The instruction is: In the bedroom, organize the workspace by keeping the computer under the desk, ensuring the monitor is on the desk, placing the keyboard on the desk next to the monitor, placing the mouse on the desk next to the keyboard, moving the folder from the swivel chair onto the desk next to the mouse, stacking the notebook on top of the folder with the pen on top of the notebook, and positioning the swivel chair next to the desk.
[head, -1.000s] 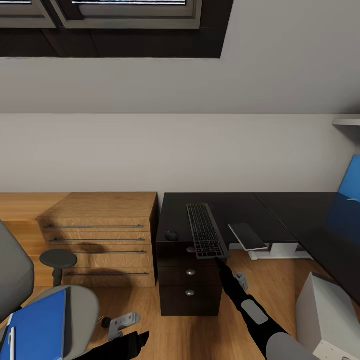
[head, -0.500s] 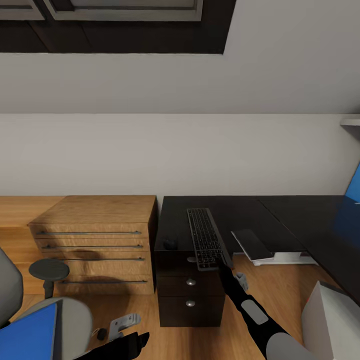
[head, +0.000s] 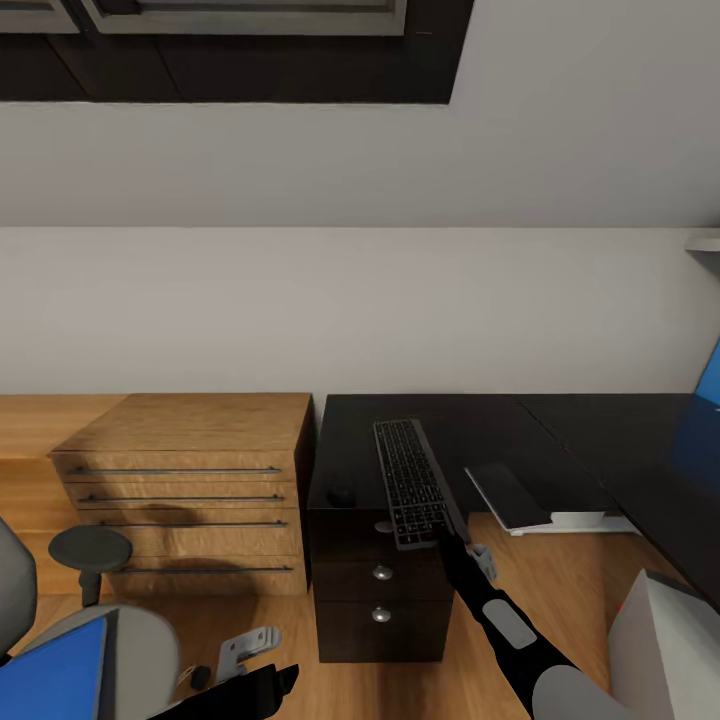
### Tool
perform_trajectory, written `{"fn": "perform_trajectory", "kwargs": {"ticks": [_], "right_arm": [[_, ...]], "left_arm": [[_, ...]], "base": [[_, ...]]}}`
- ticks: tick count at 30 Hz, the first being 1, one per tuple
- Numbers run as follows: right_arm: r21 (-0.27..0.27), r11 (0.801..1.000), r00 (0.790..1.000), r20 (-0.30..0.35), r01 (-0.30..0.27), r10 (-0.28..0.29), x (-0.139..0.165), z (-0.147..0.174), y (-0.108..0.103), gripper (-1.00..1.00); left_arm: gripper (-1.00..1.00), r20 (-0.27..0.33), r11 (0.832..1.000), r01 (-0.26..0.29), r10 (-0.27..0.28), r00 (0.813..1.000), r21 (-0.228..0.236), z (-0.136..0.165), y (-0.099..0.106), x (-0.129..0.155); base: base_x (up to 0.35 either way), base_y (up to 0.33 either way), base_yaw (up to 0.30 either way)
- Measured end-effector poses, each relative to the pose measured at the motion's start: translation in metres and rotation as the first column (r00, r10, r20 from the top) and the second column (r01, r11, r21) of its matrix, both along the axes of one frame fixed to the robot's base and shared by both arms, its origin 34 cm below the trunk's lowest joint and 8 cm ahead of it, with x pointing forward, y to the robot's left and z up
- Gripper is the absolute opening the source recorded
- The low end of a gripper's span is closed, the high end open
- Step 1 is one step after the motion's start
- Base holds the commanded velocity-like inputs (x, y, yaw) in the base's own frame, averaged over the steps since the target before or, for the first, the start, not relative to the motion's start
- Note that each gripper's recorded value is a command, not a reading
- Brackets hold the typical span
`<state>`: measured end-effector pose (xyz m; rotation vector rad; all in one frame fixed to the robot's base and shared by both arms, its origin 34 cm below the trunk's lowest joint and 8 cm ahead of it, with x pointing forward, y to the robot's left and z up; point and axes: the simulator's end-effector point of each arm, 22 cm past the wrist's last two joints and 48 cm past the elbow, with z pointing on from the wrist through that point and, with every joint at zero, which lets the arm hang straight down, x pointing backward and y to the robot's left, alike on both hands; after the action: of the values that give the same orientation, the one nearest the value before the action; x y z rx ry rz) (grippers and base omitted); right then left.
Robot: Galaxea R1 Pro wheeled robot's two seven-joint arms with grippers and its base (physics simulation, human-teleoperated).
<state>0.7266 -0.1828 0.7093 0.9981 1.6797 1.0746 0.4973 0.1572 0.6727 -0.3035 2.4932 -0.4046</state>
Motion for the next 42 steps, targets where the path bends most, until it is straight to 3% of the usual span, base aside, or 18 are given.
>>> {"fn": "perform_trajectory", "kwargs": {"ticks": [8,14,16,19,24,26,31,36,42], "right_arm": [[-0.005,1.000,1.000,0.022,0.001,-0.001,0.004,0.016,-0.001,-1.00],[-0.005,1.000,0.993,0.115,0.012,-0.011,0.022,0.066,-0.004,-1.00],[-0.003,1.000,0.987,0.159,0.011,-0.011,0.025,0.086,-0.003,-1.00],[0.005,1.000,0.973,0.232,0.020,-0.020,0.017,0.117,-0.001,-1.00],[-0.011,0.998,0.960,0.275,0.056,-0.050,-0.010,0.158,-0.014,-1.00],[0.006,0.997,0.952,0.295,0.077,-0.076,-0.026,0.178,-0.022,-1.00],[0.130,0.984,0.941,0.299,0.124,-0.158,-0.055,0.211,-0.044,-1.00],[0.143,0.985,0.946,0.294,0.099,-0.138,-0.061,0.222,-0.047,-1.00],[0.152,0.983,0.952,0.271,0.104,-0.143,-0.061,0.226,-0.047,-1.00]], "left_arm": [[1.00,-0.001,1.000,0.000,0.000,1.000,0.002,0.009,0.000,0.001],[1.00,-0.002,1.000,0.004,-0.004,1.000,0.009,0.019,-0.002,0.001],[1.00,-0.003,0.999,0.008,-0.007,1.000,0.050,0.021,0.003,0.001],[1.00,-0.002,0.995,0.012,-0.012,1.000,0.095,0.025,0.010,0.001],[1.00,-0.003,0.995,0.013,-0.013,1.000,0.104,0.033,0.011,0.002],[1.00,-0.006,0.994,0.014,-0.013,1.000,0.105,0.035,0.011,0.001],[1.00,-0.013,0.994,0.016,-0.015,1.000,0.106,0.041,0.010,0.000],[1.00,-0.011,0.994,0.041,-0.040,0.999,0.105,0.050,0.000,-0.001],[1.00,-0.023,0.988,0.034,-0.031,0.999,0.148,0.057,0.003,-0.003]], "base": [[0.000,0.000,0.000],[-0.010,-0.001,0.000],[-0.196,-0.037,0.000],[-0.307,-0.069,0.000],[-0.332,-0.088,0.000],[-0.336,-0.113,0.000],[-0.336,-0.149,0.000],[-0.326,-0.187,0.000],[-0.298,-0.218,0.000]]}}
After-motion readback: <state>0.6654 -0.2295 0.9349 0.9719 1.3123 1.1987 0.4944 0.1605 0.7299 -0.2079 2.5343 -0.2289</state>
